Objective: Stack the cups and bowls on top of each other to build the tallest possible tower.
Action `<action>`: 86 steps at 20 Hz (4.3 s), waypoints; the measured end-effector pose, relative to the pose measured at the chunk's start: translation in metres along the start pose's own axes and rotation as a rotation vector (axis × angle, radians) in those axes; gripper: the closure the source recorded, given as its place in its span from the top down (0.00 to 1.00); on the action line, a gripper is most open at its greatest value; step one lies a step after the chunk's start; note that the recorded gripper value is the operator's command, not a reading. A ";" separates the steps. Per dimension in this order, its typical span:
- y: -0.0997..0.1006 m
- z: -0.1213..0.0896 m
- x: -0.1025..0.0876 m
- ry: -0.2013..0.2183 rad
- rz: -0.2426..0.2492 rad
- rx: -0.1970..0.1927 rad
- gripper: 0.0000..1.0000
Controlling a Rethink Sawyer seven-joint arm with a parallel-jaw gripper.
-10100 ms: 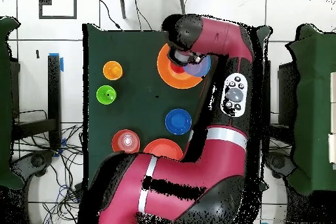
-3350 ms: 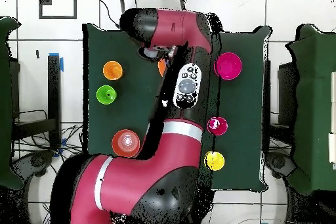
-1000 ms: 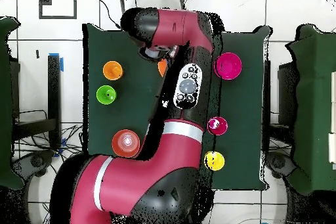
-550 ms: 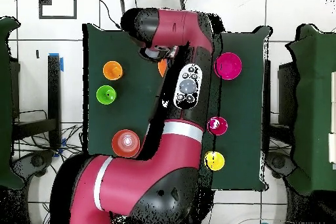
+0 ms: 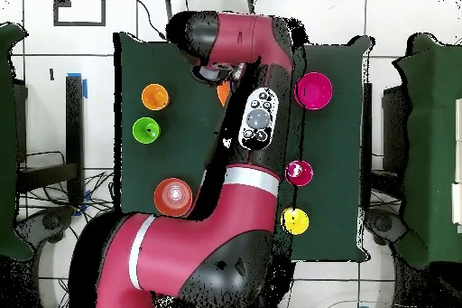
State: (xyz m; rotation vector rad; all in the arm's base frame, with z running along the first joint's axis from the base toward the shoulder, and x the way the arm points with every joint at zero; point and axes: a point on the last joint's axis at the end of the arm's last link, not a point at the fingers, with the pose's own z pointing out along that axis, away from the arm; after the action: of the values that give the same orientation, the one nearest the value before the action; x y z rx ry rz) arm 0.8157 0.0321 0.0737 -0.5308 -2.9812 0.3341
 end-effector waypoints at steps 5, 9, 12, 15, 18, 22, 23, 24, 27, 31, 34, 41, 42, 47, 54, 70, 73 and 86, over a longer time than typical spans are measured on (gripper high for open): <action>0.000 0.000 0.000 0.000 0.000 0.000 0.00; 0.000 0.000 0.000 0.000 0.000 0.000 0.00; 0.000 0.000 0.000 0.000 0.000 0.000 0.00; -0.001 0.000 0.000 0.000 0.001 0.000 0.00; -0.002 0.000 -0.001 0.000 0.002 0.000 1.00; -0.002 0.000 -0.001 0.001 0.003 0.000 1.00; -0.002 0.001 -0.001 0.001 0.003 0.000 1.00; -0.002 0.001 -0.001 0.001 0.003 0.000 1.00; -0.003 0.001 -0.001 0.002 0.003 0.001 1.00; -0.003 0.001 -0.001 0.002 0.003 0.001 1.00; -0.003 0.001 -0.001 0.002 0.003 0.001 1.00; -0.003 0.000 0.000 0.004 0.004 0.001 1.00; -0.004 0.000 0.001 0.005 0.005 0.001 1.00; -0.011 -0.017 0.000 -0.005 0.015 -0.001 1.00; -0.018 -0.056 -0.008 -0.053 0.027 -0.015 1.00; -0.022 -0.105 0.001 -0.050 0.073 -0.095 1.00; -0.019 -0.102 0.006 -0.032 0.077 -0.107 1.00; 0.012 -0.100 0.020 -0.045 0.068 -0.151 1.00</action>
State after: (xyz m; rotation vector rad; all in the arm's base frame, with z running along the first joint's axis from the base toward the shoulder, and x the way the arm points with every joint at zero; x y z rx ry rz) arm 0.8137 0.0702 0.1687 -0.6490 -3.0536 0.1275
